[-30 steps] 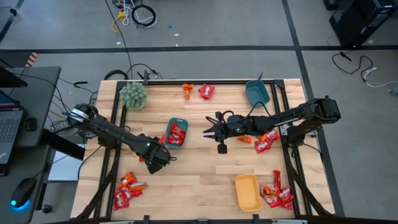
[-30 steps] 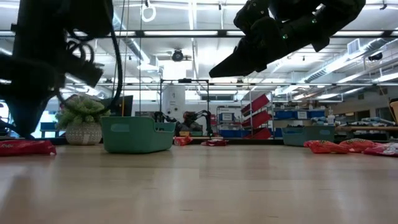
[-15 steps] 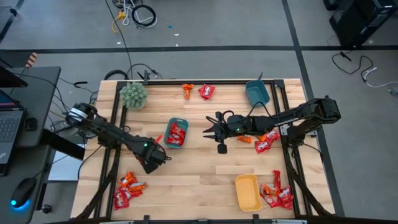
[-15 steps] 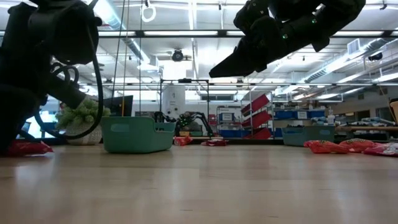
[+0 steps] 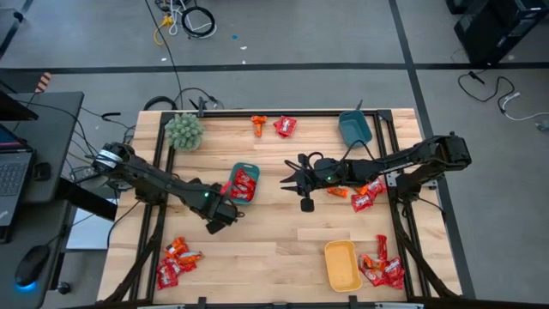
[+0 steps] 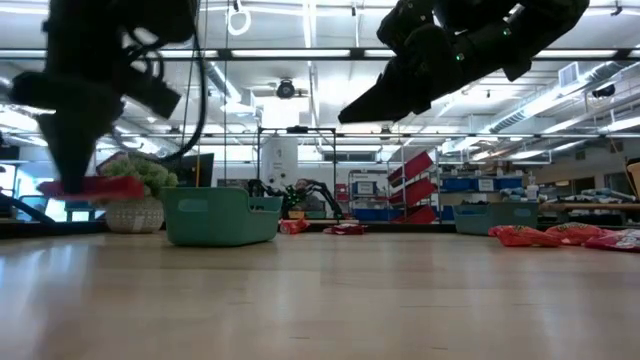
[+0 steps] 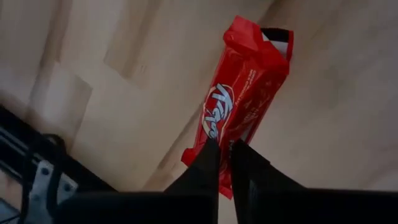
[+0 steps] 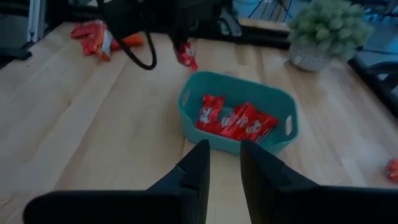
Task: Sort candy
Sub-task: Put the small red candy into the green bin
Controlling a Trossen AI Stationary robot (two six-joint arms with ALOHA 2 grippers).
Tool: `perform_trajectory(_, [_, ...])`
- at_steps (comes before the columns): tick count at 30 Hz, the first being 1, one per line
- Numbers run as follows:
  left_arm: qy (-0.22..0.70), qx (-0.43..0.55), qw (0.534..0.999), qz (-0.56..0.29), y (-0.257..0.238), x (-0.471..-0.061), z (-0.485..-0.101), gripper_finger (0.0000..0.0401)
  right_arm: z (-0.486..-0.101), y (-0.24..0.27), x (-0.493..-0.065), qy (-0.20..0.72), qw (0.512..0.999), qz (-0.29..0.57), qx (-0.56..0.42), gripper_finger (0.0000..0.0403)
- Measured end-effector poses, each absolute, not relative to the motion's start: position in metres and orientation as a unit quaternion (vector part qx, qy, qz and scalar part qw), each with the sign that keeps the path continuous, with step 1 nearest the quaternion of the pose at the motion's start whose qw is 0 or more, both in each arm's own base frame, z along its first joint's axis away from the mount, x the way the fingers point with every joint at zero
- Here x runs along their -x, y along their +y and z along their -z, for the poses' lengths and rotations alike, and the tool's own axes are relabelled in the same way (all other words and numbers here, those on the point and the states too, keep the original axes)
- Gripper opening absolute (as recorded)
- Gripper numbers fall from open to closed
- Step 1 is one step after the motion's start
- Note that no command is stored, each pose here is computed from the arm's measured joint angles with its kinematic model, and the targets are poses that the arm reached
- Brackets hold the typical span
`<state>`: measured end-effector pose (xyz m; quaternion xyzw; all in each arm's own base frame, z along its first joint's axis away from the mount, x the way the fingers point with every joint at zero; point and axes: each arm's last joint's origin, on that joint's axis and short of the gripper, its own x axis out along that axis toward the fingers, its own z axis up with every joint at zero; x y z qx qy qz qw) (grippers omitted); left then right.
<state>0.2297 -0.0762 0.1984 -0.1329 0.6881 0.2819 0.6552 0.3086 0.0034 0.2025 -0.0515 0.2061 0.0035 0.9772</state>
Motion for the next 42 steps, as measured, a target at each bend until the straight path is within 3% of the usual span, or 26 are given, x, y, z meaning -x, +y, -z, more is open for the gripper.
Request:
perform_trajectory(8, [0.635, 0.194, 0.693, -0.279, -0.054, -0.259, -0.233, 0.0021, -0.225, 0.002, -0.297, 0.184, 0.981, 0.027, 0.057, 0.0075])
perform_trajectory(18, [0.525, 0.266, 0.772, -0.241, 0.001, -0.297, -0.242, 0.0020, -0.234, 0.001, -0.290, 0.175, 0.982, 0.029, 0.058, 0.0075])
perform_trajectory(30, [0.526, 0.250, 0.779, -0.234, 0.031, -0.296, -0.243, 0.0036, -0.231, 0.001, -0.289, 0.194, 0.979, 0.028, 0.057, 0.0071])
perform_trajectory(42, [0.554, 0.234, 0.766, -0.226, 0.030, -0.290, -0.234, 0.0104, -0.231, 0.001, -0.289, 0.194, 0.979, 0.028, 0.057, 0.0072])
